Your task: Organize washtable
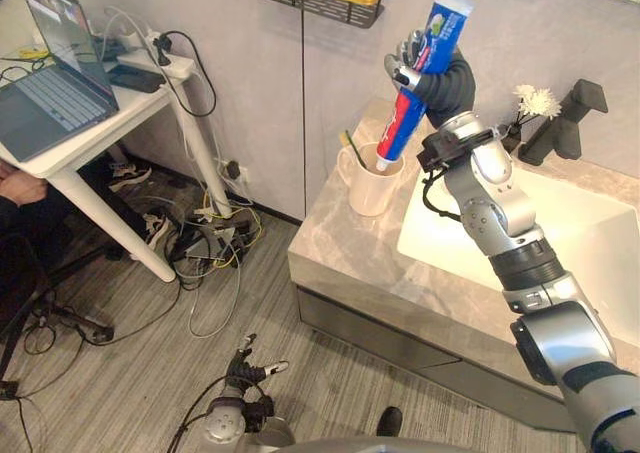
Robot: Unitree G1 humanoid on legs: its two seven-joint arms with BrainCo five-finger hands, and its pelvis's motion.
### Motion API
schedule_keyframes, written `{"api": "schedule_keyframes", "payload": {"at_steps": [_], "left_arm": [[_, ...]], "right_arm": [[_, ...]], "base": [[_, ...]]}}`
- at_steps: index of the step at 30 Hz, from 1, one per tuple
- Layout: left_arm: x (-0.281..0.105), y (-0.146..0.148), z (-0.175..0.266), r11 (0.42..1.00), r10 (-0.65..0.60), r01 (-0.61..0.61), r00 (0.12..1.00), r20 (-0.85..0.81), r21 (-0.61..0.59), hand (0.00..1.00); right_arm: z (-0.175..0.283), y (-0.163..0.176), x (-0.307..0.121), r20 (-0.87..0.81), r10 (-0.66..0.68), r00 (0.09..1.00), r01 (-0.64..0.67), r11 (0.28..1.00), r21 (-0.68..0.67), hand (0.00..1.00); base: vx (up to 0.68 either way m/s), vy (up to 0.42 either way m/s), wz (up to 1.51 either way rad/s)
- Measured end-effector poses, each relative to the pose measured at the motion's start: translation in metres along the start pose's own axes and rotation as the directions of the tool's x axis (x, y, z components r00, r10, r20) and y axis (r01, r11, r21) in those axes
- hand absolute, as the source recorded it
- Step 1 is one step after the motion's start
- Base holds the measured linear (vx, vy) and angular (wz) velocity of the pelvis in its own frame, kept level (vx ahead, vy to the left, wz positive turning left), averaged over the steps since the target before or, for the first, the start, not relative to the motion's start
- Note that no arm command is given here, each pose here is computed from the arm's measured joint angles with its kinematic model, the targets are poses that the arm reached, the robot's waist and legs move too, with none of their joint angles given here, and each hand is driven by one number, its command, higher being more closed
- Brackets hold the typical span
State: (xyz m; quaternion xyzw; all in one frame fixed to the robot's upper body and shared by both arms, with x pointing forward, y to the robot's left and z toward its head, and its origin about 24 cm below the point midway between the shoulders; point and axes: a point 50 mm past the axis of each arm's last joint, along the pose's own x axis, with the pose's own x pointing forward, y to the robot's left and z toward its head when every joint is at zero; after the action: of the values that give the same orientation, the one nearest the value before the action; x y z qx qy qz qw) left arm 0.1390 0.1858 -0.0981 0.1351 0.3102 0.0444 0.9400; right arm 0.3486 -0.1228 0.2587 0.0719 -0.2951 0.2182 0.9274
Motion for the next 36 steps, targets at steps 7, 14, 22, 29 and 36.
{"api": "schedule_keyframes", "payload": {"at_steps": [7,14,22,29,36], "left_arm": [[0.0,-0.001,-0.006,1.0,-0.005,0.005,1.0,-0.026,0.003,0.0],[0.0,-0.001,-0.005,1.0,-0.006,0.006,1.0,-0.024,0.003,0.0],[0.001,-0.001,-0.005,1.0,-0.007,0.006,1.0,-0.024,-0.012,0.0],[0.001,-0.002,-0.004,1.0,-0.008,0.008,1.0,-0.02,-0.012,0.0],[0.001,-0.002,-0.003,1.0,-0.008,0.008,1.0,-0.019,-0.012,0.0]], "right_arm": [[0.012,-0.005,0.015,0.026,-0.024,0.999,0.026,0.998,-0.054,1.0],[0.011,-0.007,0.014,0.021,-0.037,0.999,0.039,0.997,-0.067,1.0],[0.009,-0.008,0.014,0.013,-0.045,0.999,0.047,0.992,-0.113,1.0],[0.002,-0.014,0.013,-0.013,-0.077,0.997,0.074,0.988,-0.133,1.0],[-0.003,-0.015,0.009,-0.028,-0.089,0.996,0.085,0.989,-0.123,1.0]], "base": [[0.0,0.0,0.0],[0.0,0.0,0.0],[0.0,0.0,0.0],[0.0,0.0,0.0],[0.0,0.0,0.0]]}}
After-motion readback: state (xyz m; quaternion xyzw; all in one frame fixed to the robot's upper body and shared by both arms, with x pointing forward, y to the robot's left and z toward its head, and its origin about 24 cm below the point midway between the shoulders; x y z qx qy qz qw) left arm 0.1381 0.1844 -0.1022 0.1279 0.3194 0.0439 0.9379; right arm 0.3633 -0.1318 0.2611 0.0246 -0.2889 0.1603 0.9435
